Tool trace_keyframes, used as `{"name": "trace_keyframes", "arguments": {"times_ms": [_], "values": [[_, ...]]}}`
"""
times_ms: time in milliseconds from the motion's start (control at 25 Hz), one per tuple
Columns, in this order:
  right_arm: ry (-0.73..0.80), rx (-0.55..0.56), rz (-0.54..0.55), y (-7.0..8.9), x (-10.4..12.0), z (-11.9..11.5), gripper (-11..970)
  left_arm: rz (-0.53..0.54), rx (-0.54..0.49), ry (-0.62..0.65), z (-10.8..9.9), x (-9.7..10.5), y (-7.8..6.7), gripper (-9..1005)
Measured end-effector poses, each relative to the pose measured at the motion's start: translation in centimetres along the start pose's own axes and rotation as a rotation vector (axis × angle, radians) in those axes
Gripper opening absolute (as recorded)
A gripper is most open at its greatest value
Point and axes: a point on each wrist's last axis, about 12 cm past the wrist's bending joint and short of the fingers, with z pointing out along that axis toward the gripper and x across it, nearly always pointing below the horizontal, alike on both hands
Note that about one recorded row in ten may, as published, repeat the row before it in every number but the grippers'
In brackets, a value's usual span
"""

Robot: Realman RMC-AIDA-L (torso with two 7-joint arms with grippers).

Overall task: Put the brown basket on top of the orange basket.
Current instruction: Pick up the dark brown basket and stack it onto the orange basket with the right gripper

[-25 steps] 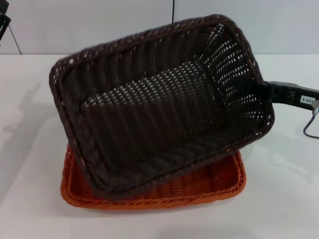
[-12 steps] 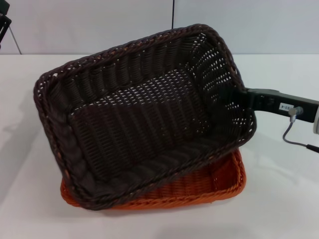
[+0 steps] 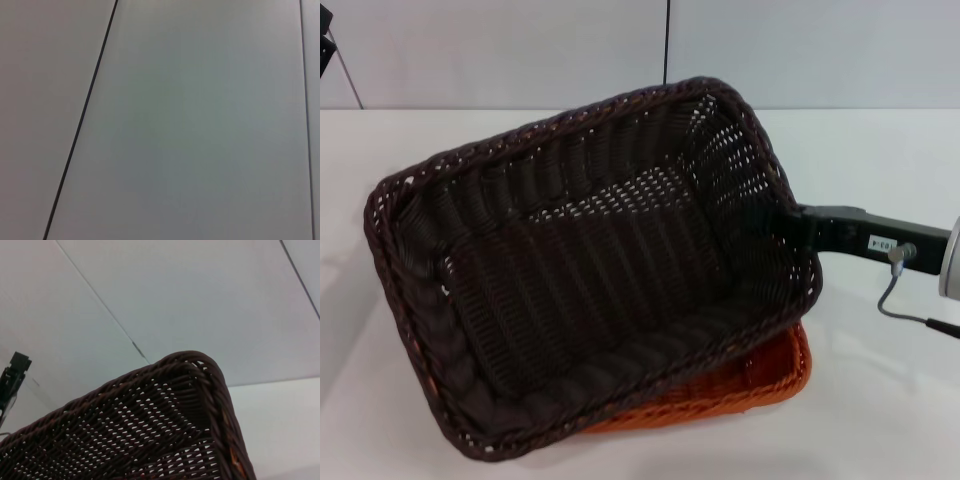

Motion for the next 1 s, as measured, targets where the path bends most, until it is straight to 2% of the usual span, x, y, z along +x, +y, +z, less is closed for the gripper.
{"name": "trace_keyframes", "arguments": {"times_ms": [520,1000], "values": [[0.014,-0.035,0.016,0.5,1.3,-0.5,233,0.0,0.005,0.002,0.1,0.0,-0.1,799],[0.048,-0.118,-0.104,1.9,0.7,-0.6,263,0.0,-0.004,0.005,0.0,0.1,0.0,797]]}}
